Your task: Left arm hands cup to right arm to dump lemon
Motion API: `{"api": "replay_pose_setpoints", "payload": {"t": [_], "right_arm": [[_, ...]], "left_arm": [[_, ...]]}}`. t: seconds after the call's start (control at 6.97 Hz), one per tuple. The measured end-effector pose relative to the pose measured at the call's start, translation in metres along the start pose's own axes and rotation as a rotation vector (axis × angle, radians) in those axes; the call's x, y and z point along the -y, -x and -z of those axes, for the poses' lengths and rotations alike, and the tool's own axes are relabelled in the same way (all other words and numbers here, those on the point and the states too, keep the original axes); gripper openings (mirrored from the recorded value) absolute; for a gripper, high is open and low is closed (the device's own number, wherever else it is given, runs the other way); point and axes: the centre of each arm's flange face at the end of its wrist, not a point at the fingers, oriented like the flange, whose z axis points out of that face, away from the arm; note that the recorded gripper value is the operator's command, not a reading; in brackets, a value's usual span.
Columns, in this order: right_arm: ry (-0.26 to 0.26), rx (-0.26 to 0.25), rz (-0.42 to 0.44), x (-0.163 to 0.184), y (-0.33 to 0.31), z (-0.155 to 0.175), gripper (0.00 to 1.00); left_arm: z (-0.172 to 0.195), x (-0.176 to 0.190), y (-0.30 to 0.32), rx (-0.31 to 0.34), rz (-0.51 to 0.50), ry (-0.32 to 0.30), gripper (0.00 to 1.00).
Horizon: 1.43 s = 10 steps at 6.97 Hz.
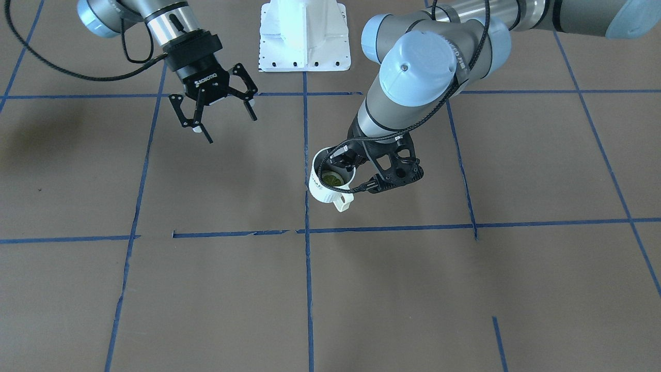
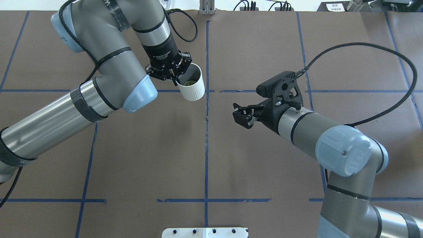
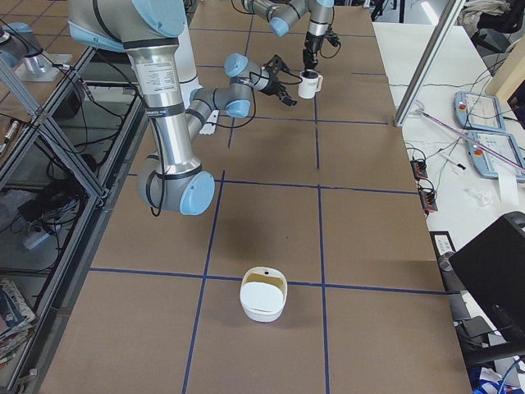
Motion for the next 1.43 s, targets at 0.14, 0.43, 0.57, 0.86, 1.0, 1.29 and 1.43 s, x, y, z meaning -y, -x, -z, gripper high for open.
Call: {"api": "replay_pose_setpoints", "payload": {"t": [0.14,0.43,0.57,0.86,1.0,1.29,1.43], "right_arm": [[-0.026,-0.009,0.003,-0.004,0.019,-0.002,1.00],[-0.084,-0.034,0.005,-0.009,0.054,-0.007,1.00],[-0.099,-0.043,0.000,-0.014,0.065,-0.008,1.00],[-0.102,-0.045,-0.022,-0.021,0.075,-0.012,1.00],[-0.101,-0.046,-0.025,-0.023,0.076,-0.013,1.00],[-0.100,-0.047,-0.022,-0.023,0.077,-0.014,1.00],[-0.099,-0.049,-0.018,-0.024,0.077,-0.015,1.00]], "left_arm": [[-0.002,-0.001,-0.003,-0.002,-0.019,0.028,0.00],[0.003,-0.010,-0.011,-0.030,-0.043,0.097,0.00],[0.008,-0.015,-0.016,-0.044,-0.054,0.111,0.00],[0.016,-0.023,-0.024,-0.066,-0.066,0.142,0.00],[0.020,-0.028,-0.026,-0.078,-0.068,0.163,0.00],[0.023,-0.038,-0.027,-0.089,-0.071,0.185,0.00],[0.019,-0.047,-0.030,-0.085,-0.076,0.204,0.00]]}}
